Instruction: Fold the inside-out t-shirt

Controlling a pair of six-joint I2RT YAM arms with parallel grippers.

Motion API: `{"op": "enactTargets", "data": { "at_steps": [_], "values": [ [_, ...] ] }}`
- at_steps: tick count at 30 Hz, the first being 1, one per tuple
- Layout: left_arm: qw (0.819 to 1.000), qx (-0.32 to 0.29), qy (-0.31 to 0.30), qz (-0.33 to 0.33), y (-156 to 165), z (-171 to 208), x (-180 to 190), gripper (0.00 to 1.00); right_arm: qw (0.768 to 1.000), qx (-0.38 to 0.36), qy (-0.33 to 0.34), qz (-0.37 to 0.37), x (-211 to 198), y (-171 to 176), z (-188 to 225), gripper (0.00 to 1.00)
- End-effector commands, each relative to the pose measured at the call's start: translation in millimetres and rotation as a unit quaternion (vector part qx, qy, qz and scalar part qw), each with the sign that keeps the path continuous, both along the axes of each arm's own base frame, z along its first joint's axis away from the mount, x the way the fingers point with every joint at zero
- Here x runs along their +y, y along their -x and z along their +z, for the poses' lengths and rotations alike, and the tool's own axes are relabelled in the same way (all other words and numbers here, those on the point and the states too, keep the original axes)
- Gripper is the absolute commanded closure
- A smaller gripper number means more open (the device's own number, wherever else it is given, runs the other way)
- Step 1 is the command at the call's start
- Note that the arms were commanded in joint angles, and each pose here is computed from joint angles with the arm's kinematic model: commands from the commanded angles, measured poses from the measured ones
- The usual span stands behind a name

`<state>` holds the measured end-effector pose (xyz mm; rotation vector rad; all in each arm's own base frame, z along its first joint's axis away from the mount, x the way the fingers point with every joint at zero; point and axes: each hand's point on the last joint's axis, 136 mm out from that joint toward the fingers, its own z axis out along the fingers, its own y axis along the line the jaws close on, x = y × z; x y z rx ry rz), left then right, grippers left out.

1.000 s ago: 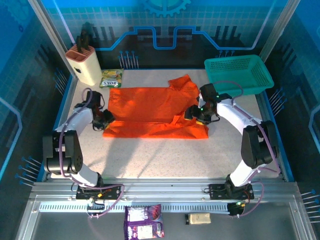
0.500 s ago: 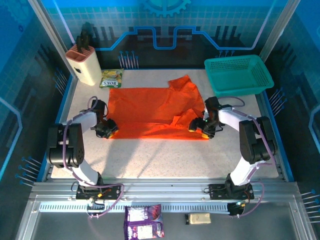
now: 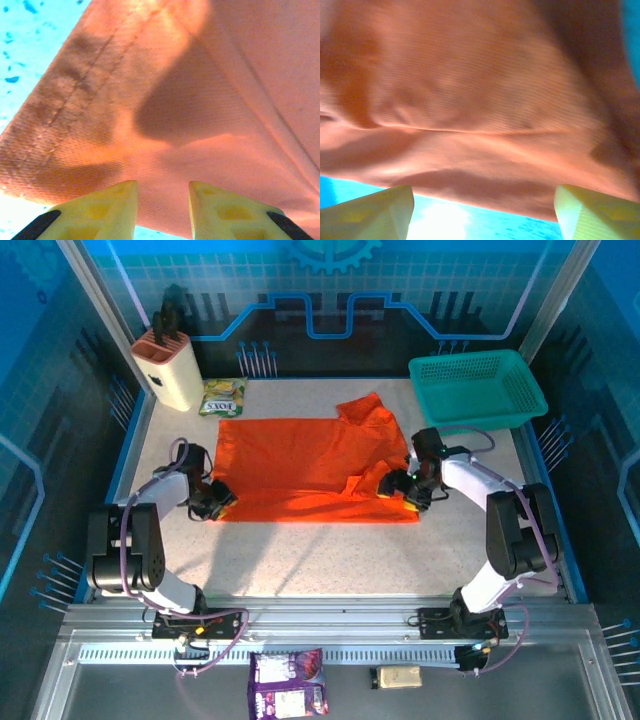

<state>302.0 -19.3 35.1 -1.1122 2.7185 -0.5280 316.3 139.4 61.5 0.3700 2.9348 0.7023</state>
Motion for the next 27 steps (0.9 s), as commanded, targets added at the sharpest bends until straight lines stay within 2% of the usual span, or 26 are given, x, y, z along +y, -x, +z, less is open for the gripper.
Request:
{"op": "enactTargets", "data": {
  "at_steps": [1, 7, 15, 22, 27],
  "values": [
    [1.0, -0.014, 0.015, -0.018, -16, 16, -6, 0.67, 0.998, -0.009, -0.051, 0.024, 30, -19, 7, 0.27],
    [0.999, 0.013, -0.014, -0.032, -27, 0, 5, 0.7, 0.999, 0.01, -0.034, -0.006, 19, -32, -19, 0.28],
    [0.997, 0.071, -0.019, 0.009, 26, -35, 12, 0.71, 0.997, 0.043, -0.007, -0.062, -23, 0, -42, 0.28],
    [0.996, 0.069, 0.007, 0.052, 62, -42, 2, 0.7, 0.996, 0.047, -0.003, -0.075, -32, 22, -37, 0.29],
    [0.999, 0.022, 0.017, 0.042, 53, -17, -3, 0.67, 0.999, 0.017, -0.016, -0.044, -15, 22, -9, 0.29]
  ]
}}
